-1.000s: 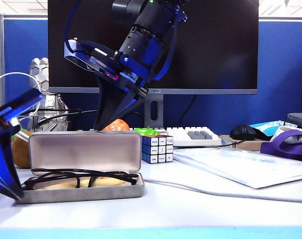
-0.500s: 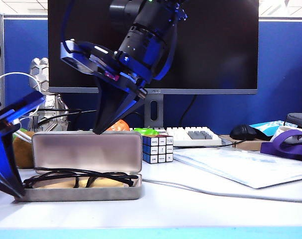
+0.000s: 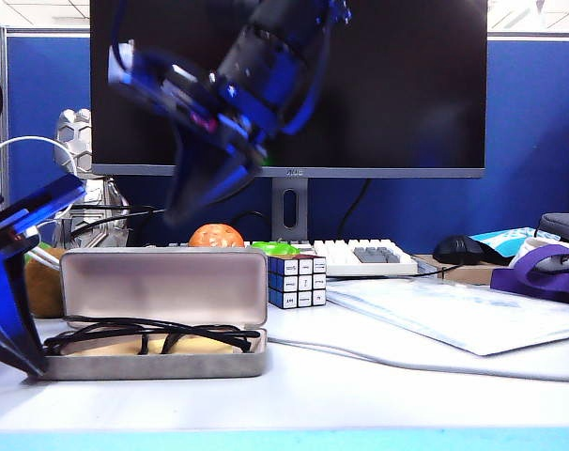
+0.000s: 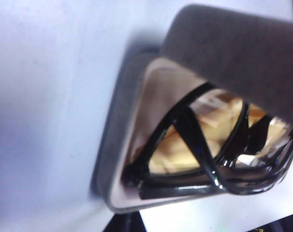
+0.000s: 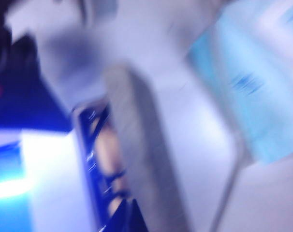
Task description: Pick up the glasses, fold the temples of the glasses, place the glasses into the glasses case, and finally close the glasses case.
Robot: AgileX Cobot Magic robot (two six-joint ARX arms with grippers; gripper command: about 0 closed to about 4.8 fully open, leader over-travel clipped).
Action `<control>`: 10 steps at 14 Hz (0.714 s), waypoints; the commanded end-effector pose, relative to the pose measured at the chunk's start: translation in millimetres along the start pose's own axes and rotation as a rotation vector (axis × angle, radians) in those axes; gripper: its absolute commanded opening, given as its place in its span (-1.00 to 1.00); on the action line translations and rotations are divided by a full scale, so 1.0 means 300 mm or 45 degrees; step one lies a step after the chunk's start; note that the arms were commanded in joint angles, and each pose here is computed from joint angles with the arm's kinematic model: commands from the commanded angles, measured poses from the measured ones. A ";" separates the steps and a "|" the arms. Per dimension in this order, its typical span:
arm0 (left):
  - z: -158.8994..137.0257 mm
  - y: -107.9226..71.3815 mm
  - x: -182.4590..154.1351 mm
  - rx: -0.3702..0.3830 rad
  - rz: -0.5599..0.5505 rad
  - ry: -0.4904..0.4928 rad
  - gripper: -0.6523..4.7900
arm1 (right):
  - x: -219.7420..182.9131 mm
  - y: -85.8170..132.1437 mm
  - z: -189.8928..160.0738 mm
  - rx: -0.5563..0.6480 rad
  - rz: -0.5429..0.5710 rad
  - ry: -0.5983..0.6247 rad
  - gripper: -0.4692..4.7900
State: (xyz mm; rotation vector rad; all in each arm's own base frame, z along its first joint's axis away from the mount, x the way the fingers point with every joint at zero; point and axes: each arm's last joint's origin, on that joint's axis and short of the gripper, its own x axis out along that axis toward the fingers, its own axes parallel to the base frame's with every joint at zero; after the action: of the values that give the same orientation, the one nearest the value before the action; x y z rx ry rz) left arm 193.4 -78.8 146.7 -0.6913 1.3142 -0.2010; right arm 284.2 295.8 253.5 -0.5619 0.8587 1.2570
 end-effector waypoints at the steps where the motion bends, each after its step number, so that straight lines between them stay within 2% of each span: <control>1: 0.003 -0.004 -0.001 0.002 -0.013 -0.011 -0.78 | -0.005 -0.031 0.014 0.019 -0.097 -0.062 -0.83; 5: 0.004 -0.005 -0.001 0.004 -0.020 -0.013 -0.78 | 0.052 -0.051 -0.010 0.047 -0.083 0.001 -0.83; 10: 0.008 -0.010 -0.002 -0.010 -0.035 -0.028 -0.78 | 0.060 -0.024 -0.012 0.047 -0.005 0.024 -0.82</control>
State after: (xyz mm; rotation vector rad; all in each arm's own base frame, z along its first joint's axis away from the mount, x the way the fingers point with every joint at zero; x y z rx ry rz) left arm 194.8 -79.4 147.4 -0.7101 1.3023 -0.1993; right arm 295.2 301.2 233.6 -0.5527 0.8859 1.2145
